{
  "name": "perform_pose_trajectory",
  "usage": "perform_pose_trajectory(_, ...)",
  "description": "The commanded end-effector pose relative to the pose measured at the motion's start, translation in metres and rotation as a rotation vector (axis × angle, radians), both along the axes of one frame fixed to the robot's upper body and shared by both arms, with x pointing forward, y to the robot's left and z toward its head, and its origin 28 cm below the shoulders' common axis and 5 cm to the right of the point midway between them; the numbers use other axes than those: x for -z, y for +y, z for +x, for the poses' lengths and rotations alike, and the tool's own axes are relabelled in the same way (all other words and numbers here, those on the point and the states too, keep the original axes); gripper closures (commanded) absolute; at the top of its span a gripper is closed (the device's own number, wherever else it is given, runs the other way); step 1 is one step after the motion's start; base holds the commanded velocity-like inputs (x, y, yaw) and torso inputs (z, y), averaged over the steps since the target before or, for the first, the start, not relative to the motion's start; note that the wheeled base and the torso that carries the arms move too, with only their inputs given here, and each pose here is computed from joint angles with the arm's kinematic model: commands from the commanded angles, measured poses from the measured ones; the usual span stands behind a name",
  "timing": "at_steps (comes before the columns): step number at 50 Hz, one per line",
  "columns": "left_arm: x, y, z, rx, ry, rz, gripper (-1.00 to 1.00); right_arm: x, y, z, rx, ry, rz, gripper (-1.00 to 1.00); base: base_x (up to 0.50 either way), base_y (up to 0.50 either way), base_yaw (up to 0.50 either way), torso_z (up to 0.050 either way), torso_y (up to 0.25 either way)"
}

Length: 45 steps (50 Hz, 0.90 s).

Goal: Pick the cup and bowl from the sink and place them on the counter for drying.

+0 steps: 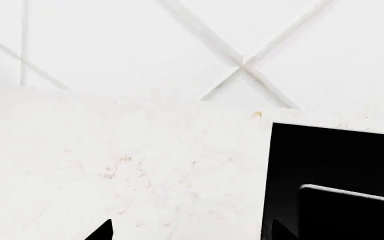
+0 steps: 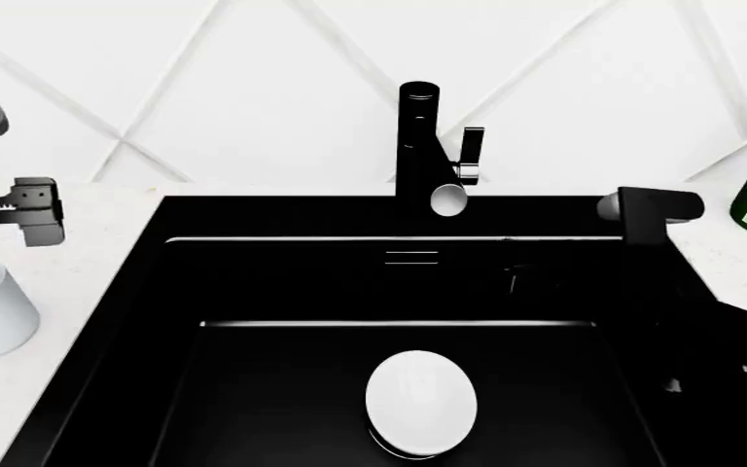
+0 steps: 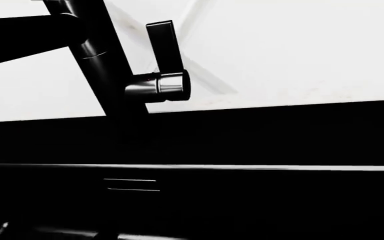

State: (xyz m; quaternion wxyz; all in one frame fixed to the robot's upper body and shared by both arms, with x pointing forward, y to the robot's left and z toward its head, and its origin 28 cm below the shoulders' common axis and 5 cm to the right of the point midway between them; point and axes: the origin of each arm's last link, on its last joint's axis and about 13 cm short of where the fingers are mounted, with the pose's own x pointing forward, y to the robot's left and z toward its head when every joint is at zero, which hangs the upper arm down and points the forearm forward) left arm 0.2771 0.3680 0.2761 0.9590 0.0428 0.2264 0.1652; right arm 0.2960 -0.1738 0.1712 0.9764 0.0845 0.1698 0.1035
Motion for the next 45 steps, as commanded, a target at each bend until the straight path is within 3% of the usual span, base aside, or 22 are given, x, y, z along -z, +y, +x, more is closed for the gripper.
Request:
perform_pose_trajectory(1, -0.024, -0.027, -0.009, 0.225, -0.118, -0.022, -1.0, -0.003, 0.007, 0.003, -0.098, 0.154, 0.04, -1.0, 0.0, 0.0, 0.0, 0.0, 0.0)
perform_pose_trajectory(2, -0.025, -0.029, -0.01, 0.243, -0.13, -0.041, -1.0, 0.0, 0.009, 0.005, -0.122, 0.216, 0.038, -1.0, 0.0, 0.0, 0.0, 0.0, 0.0)
perform_pose_trajectory(6, -0.024, -0.042, -0.009, 0.32, -0.195, -0.052, -1.0, -0.004, 0.011, 0.016, -0.102, 0.222, 0.013, -1.0, 0.0, 0.0, 0.0, 0.0, 0.0)
perform_pose_trajectory(15, -0.013, -0.059, -0.013, 0.415, -0.185, -0.051, -1.0, 0.003, 0.019, 0.044, -0.172, 0.334, -0.078, -1.0, 0.0, 0.0, 0.0, 0.0, 0.0)
perform_pose_trajectory(28, -0.015, -0.07, -0.021, 0.468, -0.236, -0.114, -1.0, 0.018, 0.024, 0.07, -0.261, 0.479, -0.125, -1.0, 0.0, 0.0, 0.0, 0.0, 0.0)
perform_pose_trajectory(38, -0.02, -0.078, -0.023, 0.499, -0.29, -0.109, -1.0, 0.043, 0.031, 0.079, -0.304, 0.552, -0.145, -1.0, 0.0, 0.0, 0.0, 0.0, 0.0)
perform_pose_trajectory(40, -0.02, -0.078, -0.023, 0.502, -0.308, -0.068, -1.0, 0.046, 0.032, 0.079, -0.315, 0.557, -0.15, -1.0, 0.0, 0.0, 0.0, 0.0, 0.0)
perform_pose_trajectory(45, -0.015, -0.079, -0.02, 0.499, -0.299, -0.095, -1.0, 0.06, 0.033, 0.081, -0.335, 0.579, -0.157, -1.0, 0.0, 0.0, 0.0, 0.0, 0.0)
